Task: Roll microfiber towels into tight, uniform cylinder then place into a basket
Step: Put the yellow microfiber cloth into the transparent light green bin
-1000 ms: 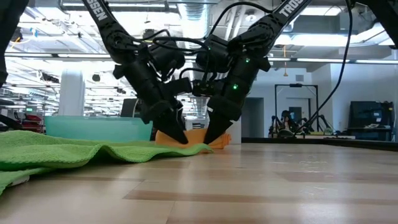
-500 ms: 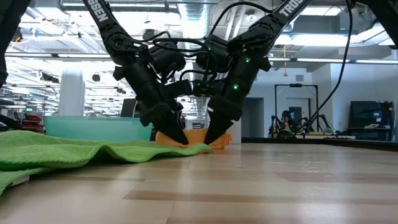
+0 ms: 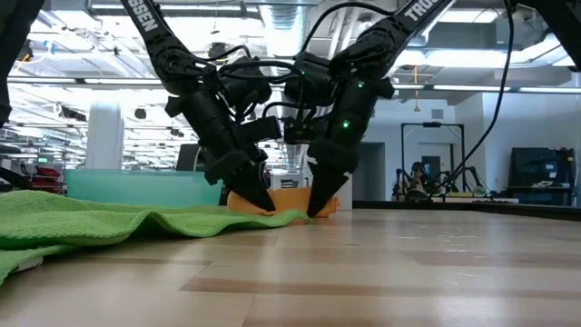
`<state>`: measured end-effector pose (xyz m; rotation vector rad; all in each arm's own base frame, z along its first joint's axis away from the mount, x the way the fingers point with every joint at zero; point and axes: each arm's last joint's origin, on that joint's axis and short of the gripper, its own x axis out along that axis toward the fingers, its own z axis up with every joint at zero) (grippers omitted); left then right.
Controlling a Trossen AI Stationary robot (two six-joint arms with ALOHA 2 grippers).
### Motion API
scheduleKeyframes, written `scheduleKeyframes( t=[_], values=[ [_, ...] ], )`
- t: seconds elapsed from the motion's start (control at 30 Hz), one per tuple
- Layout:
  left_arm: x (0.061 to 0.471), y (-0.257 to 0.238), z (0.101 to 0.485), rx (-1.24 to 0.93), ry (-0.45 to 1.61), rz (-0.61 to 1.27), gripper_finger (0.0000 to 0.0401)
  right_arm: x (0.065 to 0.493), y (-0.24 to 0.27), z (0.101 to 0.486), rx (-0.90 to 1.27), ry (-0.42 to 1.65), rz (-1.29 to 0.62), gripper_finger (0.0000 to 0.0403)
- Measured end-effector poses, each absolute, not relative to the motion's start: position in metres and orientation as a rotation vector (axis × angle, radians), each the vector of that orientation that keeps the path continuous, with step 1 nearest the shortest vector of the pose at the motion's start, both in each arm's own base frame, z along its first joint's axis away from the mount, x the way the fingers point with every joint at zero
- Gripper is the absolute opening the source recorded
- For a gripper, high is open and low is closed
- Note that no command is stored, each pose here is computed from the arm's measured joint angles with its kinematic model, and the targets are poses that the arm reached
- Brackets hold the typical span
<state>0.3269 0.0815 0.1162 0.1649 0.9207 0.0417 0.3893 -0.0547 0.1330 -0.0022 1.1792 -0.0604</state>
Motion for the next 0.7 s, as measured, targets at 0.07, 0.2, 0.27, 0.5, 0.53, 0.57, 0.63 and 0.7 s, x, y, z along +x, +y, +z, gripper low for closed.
scheduleKeyframes(
  t=[0.07,0.2,0.27,0.5,0.53,0.57,0.63,0.7],
  values=[
    [0.327,0.082,0.116,0.164,0.924,0.041,0.003,0.389,-0.056,0.136,0.001,1.192,-0.061,0.0241],
    [0.326,0.082,0.116,0.163,0.926,0.042,0.003,0.384,-0.058,0.15,-0.001,1.193,-0.063,0.0243],
    [0.326,0.083,0.116,0.16,0.926,0.043,0.003,0.379,-0.059,0.157,0.001,1.2,-0.067,0.024],
    [0.325,0.084,0.116,0.152,0.931,0.043,0.003,0.356,-0.064,0.187,-0.019,1.131,-0.08,0.023],
    [0.325,0.084,0.116,0.15,0.928,0.042,0.003,0.351,-0.065,0.19,-0.017,1.13,-0.083,0.0229],
    [0.325,0.084,0.116,0.148,0.928,0.042,0.003,0.347,-0.065,0.193,-0.016,1.121,-0.087,0.0227],
    [0.323,0.084,0.118,0.143,0.929,0.046,0.003,0.338,-0.066,0.198,-0.014,1.099,-0.096,0.0226],
    [0.322,0.085,0.121,0.14,0.928,0.045,0.003,0.329,-0.065,0.202,-0.015,1.068,-0.102,0.0225]
  ],
)
